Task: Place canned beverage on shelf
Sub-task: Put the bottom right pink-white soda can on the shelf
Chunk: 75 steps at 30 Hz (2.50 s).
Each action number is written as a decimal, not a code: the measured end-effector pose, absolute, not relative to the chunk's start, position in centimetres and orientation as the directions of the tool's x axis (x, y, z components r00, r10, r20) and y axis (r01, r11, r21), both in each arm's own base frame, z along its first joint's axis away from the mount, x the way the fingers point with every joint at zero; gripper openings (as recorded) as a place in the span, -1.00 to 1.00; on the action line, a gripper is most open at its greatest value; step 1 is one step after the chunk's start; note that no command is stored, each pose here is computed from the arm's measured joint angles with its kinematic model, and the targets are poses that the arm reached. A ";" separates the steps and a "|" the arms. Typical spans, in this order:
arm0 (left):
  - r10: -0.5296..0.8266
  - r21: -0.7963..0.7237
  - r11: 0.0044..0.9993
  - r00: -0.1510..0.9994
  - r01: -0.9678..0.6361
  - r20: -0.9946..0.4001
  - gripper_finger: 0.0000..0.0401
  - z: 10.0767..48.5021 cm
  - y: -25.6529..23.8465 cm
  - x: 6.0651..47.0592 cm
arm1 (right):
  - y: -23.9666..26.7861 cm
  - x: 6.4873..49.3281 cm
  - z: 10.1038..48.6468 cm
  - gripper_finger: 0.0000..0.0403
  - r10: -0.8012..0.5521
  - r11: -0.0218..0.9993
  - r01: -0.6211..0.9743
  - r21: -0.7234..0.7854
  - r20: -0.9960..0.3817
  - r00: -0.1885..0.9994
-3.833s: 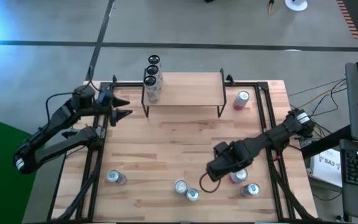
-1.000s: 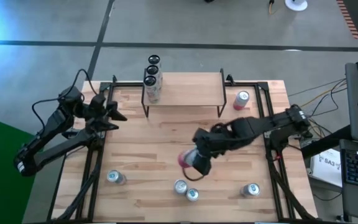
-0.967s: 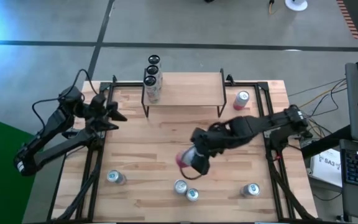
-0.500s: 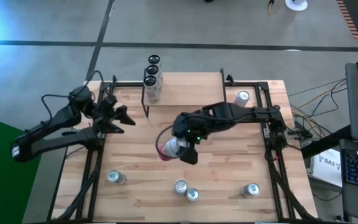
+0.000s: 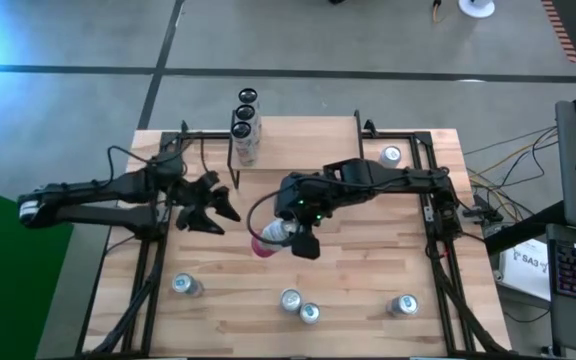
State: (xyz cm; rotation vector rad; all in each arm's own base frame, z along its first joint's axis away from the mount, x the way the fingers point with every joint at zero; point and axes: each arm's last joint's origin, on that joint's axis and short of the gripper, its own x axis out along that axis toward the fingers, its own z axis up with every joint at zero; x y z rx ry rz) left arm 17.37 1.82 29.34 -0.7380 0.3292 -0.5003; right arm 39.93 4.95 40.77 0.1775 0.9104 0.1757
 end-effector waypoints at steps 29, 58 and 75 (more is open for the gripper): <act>-0.697 -0.657 0.568 0.714 0.496 -0.065 0.86 29.1 -2.1 27.3 | 5.4 41.1 41.4 0.45 0.348 0.937 -0.232 0.260 -0.659 0.667; -0.639 -0.596 0.678 0.745 0.431 -0.188 0.46 30.3 -1.9 28.3 | 5.0 40.0 41.8 0.70 0.222 0.946 0.026 0.323 -0.706 0.672; -0.287 -0.272 0.932 0.947 0.240 -0.145 0.44 33.7 -1.0 25.0 | 5.5 34.8 46.8 0.71 -0.224 0.917 0.369 0.148 -0.574 0.787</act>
